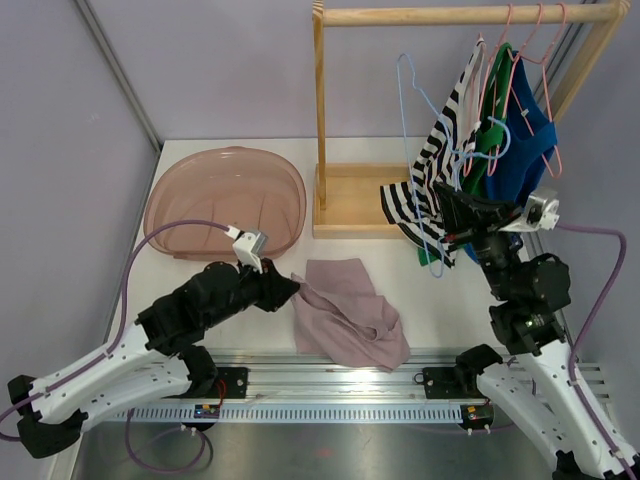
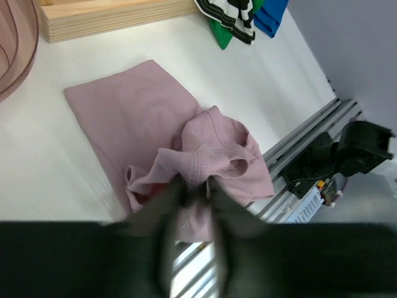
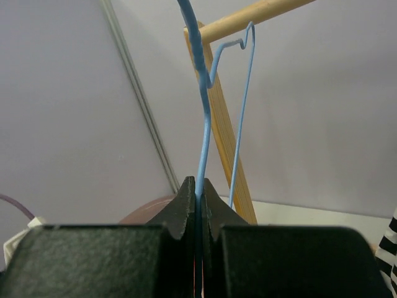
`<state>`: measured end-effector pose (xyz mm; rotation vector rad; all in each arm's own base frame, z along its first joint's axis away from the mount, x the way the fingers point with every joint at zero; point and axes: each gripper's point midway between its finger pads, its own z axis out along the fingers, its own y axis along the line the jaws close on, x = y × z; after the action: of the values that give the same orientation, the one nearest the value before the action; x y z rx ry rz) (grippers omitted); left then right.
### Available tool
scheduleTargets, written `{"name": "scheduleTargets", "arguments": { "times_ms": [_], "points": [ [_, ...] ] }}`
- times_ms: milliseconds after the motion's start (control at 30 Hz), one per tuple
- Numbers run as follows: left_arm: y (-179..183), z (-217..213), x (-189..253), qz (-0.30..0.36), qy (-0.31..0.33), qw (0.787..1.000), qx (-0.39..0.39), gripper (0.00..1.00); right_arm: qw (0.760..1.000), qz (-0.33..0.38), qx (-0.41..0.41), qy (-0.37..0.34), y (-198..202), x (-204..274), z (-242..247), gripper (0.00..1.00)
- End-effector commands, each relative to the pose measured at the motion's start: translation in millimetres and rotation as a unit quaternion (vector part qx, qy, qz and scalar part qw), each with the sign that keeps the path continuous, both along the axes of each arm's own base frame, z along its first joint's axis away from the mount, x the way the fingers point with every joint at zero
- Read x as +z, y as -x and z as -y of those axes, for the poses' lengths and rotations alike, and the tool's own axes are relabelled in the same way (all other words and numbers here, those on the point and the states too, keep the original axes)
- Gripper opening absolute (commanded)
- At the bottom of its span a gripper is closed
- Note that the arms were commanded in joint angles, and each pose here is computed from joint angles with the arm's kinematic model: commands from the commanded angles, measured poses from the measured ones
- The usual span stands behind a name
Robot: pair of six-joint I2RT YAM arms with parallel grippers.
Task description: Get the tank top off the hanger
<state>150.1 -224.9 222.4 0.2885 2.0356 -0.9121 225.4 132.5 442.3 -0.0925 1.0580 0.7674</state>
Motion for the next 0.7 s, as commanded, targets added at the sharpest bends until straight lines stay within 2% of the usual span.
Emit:
{"name": "scheduleTargets", "arguments": {
  "times_ms": [0, 33, 67, 167, 200, 267, 333, 367, 433, 467, 533, 567, 633, 667],
  "points": [
    [-1.8, 3.1, 22.1, 0.012, 0.016, 1.000, 0.000, 0.38, 0.990, -0.131, -0.046, 0.024, -21.1, -13.2, 9.7, 0.00],
    [-0.5, 2.8, 25.4, 0.016, 0.020, 1.000, -0.004, 0.52, 0.985, -0.154, -0.076, 0.022, -29.5, -18.0, 18.5, 0.00],
    [1.0, 1.9, 28.0, 0.017, 0.022, 1.000, -0.006, 0.78, 0.982, -0.163, -0.088, 0.028, -37.8, -5.3, 19.1, 0.00],
    [4.5, -4.6, 33.5, 0.021, 0.024, 0.999, -0.004, 0.96, 0.958, -0.246, -0.132, 0.074, -69.8, -24.2, 20.4, 0.00],
    [4.8, -7.3, 37.4, 0.025, 0.025, 0.999, -0.002, 0.99, 0.957, -0.246, -0.135, 0.078, -69.9, -6.0, 21.6, 0.00],
    [5.5, -16.7, 37.5, 0.027, 0.016, 0.999, 0.010, 0.99, 0.953, -0.250, -0.147, 0.085, -87.8, 11.7, 18.1, 0.00],
    [2.5, -26.8, 40.7, 0.033, 0.009, 0.999, 0.031, 0.99, 0.942, -0.273, -0.161, 0.109, -109.9, 5.7, 13.3, 0.00],
    [3.6, -32.9, 36.6, 0.028, -0.003, 0.999, 0.037, 0.99, 0.947, -0.258, -0.165, 0.101, -111.7, 30.3, 13.6, 0.00],
    [1.6, -40.3, 35.3, 0.030, -0.014, 0.998, 0.052, 0.99, 0.937, -0.275, -0.172, 0.130, -133.1, 22.8, 7.0, 0.00],
    [2.4, -44.4, 30.3, 0.025, -0.026, 0.998, 0.056, 0.99, 0.941, -0.261, -0.171, 0.127, -135.2, 40.5, 5.2, 0.00],
    [0.8, -49.7, 26.2, 0.022, -0.039, 0.997, 0.066, 0.99, 0.936, -0.270, -0.173, 0.145, -156.0, 36.1, -3.3, 0.00],
    [1.3, -52.7, 20.8, 0.016, -0.049, 0.996, 0.070, 0.99, 0.941, -0.255, -0.172, 0.140, -157.5, 53.9, -4.5, 0.00],
    [0.4, -55.8, 15.3, 0.012, -0.060, 0.995, 0.077, 0.99, 0.935, -0.269, -0.164, 0.161, -178.1, 42.6, -16.2, 0.00],
    [0.6, -57.5, 11.6, 0.008, -0.067, 0.995, 0.080, 0.99, 0.938, -0.261, -0.164, 0.158, -179.2, 56.5, -14.8, 0.00]
  ]
}}
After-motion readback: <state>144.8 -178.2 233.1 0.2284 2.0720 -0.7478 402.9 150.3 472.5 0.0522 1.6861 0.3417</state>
